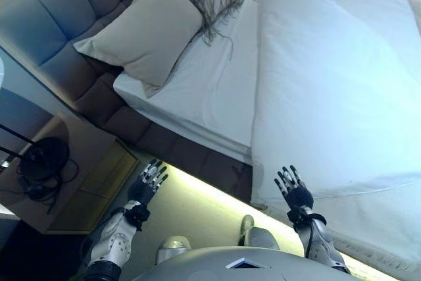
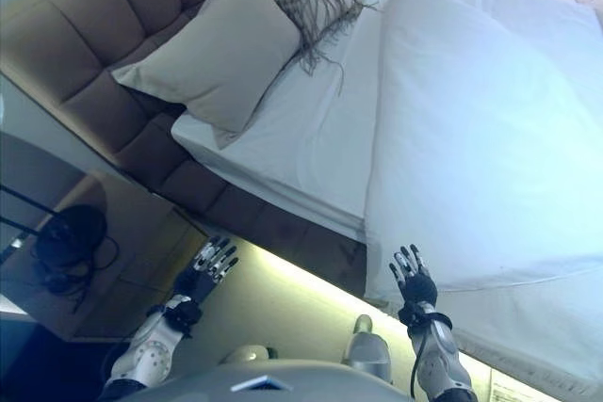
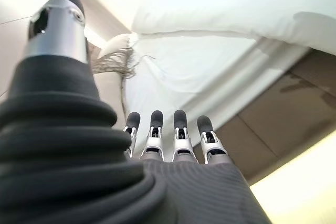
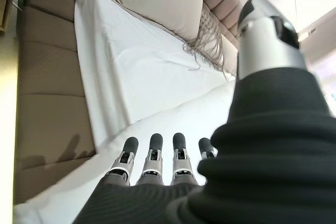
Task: Make the bed neatly
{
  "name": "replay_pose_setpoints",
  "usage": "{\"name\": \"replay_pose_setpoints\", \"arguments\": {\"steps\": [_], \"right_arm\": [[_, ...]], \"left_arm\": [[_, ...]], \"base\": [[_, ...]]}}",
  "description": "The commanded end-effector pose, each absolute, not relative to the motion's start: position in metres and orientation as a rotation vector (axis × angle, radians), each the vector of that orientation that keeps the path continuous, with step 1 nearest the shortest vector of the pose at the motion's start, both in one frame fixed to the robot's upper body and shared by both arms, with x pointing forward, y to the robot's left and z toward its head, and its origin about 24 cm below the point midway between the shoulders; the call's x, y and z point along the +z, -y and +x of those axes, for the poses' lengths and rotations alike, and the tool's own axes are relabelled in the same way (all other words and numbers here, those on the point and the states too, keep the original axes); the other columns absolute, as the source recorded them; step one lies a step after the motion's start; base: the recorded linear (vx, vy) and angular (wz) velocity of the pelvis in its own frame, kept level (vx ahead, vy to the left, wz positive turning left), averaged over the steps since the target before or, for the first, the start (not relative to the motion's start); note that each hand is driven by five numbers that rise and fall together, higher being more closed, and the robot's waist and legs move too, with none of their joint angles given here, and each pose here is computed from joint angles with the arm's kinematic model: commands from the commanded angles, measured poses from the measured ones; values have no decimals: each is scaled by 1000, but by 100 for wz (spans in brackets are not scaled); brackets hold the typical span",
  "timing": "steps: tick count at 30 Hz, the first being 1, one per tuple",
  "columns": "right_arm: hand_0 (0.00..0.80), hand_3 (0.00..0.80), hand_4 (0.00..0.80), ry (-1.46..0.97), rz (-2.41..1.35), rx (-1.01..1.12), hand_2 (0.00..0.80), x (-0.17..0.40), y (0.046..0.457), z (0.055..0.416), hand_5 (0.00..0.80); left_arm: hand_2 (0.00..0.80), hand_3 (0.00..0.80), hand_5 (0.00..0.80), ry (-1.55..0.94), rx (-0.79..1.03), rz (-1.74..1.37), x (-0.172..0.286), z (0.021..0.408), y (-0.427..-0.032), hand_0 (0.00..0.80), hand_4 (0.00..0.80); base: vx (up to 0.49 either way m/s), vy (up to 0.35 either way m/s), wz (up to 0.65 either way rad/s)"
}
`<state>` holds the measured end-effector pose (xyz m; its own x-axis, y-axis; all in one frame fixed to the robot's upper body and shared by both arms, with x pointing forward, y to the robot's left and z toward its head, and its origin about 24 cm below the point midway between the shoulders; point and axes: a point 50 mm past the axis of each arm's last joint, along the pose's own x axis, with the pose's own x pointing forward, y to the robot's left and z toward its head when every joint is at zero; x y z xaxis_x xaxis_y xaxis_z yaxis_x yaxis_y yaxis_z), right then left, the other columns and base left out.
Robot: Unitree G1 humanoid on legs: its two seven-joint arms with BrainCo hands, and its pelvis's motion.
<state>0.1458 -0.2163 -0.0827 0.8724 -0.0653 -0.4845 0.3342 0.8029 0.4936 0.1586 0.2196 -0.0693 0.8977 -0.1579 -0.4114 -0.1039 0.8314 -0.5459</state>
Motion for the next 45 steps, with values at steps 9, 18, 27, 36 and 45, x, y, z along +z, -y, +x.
{"name": "replay_pose_setpoints", "arguments": {"steps": [9, 18, 27, 36, 45], "right_arm": [[0, 0, 0, -372, 610, -200, 0, -66, 223, 168, 0], [0, 0, 0, -384, 612, -196, 0, -68, 220, 154, 0], [0, 0, 0, -417, 633, -274, 0, -80, 215, 140, 0], [0, 0, 0, -414, 626, -258, 0, -80, 200, 137, 0], [0, 0, 0, -391, 609, -185, 0, -74, 202, 162, 0]], "left_arm": [[0, 0, 0, -360, -123, -592, -56, 172, -209, 0, 0], [0, 0, 0, -403, -70, -599, -67, 166, -212, 0, 0], [0, 0, 0, -465, -78, -558, -70, 162, -222, 0, 0], [0, 0, 0, -417, -86, -535, -62, 175, -218, 0, 0], [0, 0, 0, -350, 18, -532, -55, 177, -232, 0, 0]], "base": [[209, -204, 1], [326, 110, 8], [372, 234, -63], [237, 303, -8], [143, -6, -12]]}}
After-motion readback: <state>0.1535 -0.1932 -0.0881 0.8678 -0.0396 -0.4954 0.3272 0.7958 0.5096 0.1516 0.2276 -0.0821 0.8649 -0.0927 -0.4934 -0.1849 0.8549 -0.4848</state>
